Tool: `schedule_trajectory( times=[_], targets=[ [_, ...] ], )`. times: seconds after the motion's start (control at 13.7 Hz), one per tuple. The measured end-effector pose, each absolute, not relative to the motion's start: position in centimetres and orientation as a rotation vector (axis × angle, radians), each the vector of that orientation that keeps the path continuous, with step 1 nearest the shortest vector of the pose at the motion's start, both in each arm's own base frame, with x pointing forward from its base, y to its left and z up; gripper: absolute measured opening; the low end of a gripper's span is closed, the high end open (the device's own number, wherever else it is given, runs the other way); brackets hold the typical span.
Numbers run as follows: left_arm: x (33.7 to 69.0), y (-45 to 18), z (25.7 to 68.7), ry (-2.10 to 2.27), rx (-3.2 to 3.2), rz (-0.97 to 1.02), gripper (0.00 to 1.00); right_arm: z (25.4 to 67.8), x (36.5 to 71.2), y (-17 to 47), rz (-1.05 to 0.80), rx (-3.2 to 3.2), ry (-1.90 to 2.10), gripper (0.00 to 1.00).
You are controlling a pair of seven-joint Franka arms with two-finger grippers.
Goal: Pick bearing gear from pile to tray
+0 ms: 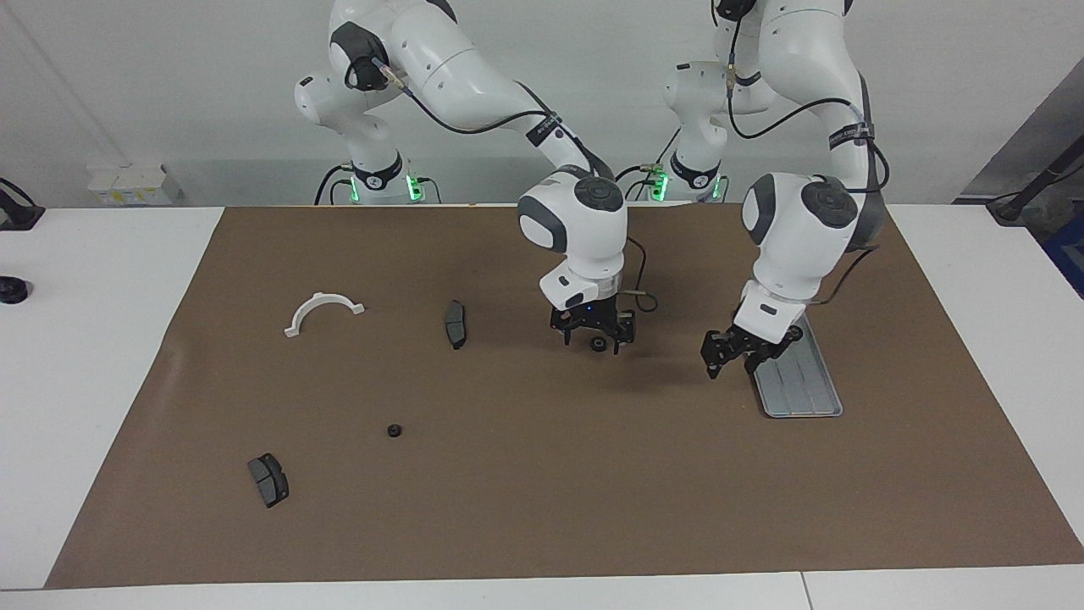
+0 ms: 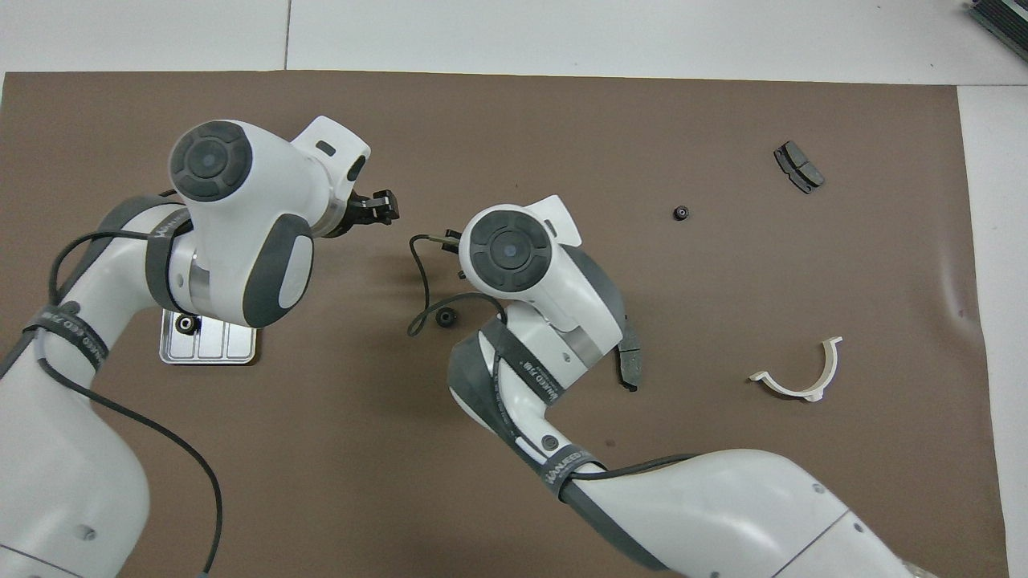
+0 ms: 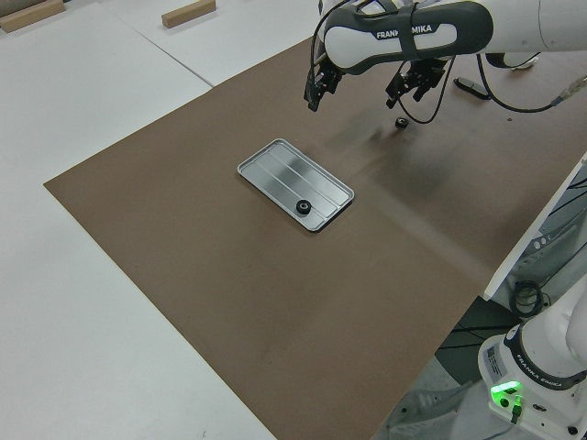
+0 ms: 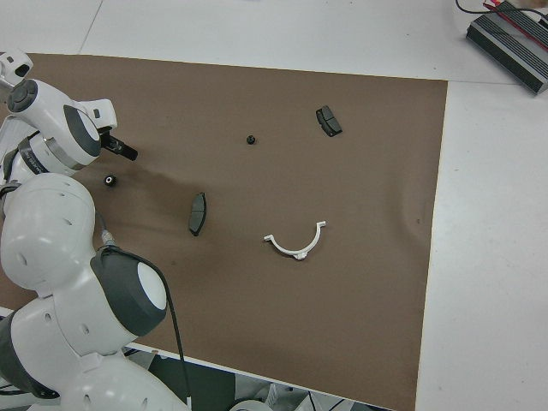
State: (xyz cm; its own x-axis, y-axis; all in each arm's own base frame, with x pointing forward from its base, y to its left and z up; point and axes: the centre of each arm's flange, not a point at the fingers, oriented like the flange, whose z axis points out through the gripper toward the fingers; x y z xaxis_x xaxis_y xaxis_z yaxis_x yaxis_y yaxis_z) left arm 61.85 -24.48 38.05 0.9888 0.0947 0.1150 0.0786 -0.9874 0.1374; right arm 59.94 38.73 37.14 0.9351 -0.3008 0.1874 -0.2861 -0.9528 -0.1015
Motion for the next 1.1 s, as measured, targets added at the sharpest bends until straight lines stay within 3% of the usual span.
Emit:
schedule_trajectory(
  times=[0.51, 0.81, 1.1],
  targets=[
    [55.4, -33.7, 32.3, -0.039, 3.106, 0.072, 0.63, 42.8, 64.1, 20.4, -0.287, -3.123, 0.217, 1.00],
    [53.2, -33.5, 29.6, -0.053, 3.139, -0.009, 0.56, 41.4, 66.3, 13.0, -0.289, -3.130, 0.124, 1.00],
    [52.4, -33.8, 29.4, -0.017, 3.144, -0.017, 0.52, 36.6, 68.0, 11.3, -0.289, -3.128, 0.099, 1.00]
  ],
)
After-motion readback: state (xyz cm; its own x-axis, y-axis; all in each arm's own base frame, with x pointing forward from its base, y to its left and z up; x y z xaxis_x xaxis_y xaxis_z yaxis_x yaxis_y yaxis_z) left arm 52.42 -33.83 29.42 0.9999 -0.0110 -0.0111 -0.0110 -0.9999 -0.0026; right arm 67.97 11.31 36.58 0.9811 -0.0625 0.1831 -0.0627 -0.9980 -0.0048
